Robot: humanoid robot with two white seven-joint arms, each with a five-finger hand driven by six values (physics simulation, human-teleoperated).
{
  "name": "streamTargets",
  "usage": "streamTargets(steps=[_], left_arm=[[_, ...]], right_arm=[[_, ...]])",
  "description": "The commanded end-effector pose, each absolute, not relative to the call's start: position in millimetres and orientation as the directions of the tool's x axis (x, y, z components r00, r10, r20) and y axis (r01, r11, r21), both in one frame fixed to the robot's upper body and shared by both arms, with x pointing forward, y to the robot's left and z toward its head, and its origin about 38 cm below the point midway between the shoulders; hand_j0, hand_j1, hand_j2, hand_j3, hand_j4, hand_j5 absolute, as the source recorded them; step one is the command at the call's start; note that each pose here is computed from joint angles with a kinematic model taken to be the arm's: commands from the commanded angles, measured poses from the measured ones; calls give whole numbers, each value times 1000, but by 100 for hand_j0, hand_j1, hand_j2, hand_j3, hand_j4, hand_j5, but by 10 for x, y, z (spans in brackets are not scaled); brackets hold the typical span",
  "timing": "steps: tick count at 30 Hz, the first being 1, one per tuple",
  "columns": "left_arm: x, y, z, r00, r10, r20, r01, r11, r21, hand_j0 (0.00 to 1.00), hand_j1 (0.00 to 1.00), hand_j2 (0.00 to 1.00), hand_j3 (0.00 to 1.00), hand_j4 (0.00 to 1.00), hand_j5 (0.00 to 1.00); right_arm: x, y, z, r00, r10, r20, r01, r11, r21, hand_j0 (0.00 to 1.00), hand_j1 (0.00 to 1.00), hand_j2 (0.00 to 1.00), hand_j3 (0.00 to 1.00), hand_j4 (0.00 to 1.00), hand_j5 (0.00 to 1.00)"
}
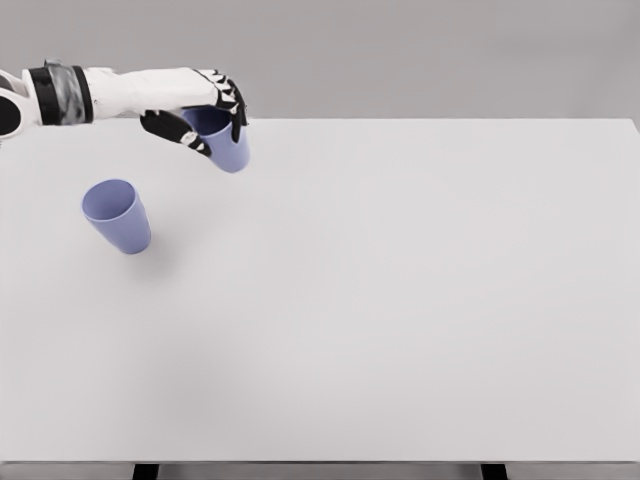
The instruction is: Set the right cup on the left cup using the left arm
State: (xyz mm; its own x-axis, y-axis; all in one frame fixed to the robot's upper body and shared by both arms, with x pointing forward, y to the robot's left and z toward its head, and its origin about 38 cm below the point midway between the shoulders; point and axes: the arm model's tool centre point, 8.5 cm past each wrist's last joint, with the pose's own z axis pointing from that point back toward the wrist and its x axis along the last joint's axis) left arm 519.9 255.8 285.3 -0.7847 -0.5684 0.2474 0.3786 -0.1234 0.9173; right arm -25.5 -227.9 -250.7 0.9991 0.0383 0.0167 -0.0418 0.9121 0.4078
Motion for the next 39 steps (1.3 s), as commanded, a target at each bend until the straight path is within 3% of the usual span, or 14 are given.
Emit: streamTargets(steps=[1, 24, 39], left_arm=[[5103, 2753, 2950, -778, -579, 244, 372, -112, 921, 43, 43, 43, 43, 43, 43], [4562, 3752, 3427, -715, -686, 137, 338, -167, 926, 44, 44, 44, 44, 44, 44], [4437, 3802, 3211, -709, -688, 155, 395, -205, 895, 45, 45, 45, 45, 45, 45]], right_arm=[[-255, -2278, -2507, 999, 38, 17, -41, 912, 408, 100, 100, 100, 100, 100, 100], [-255, -2279, -2507, 999, 39, 17, -43, 912, 408, 100, 100, 100, 100, 100, 100], [-255, -2279, -2507, 999, 39, 17, -43, 912, 408, 100, 100, 100, 100, 100, 100]])
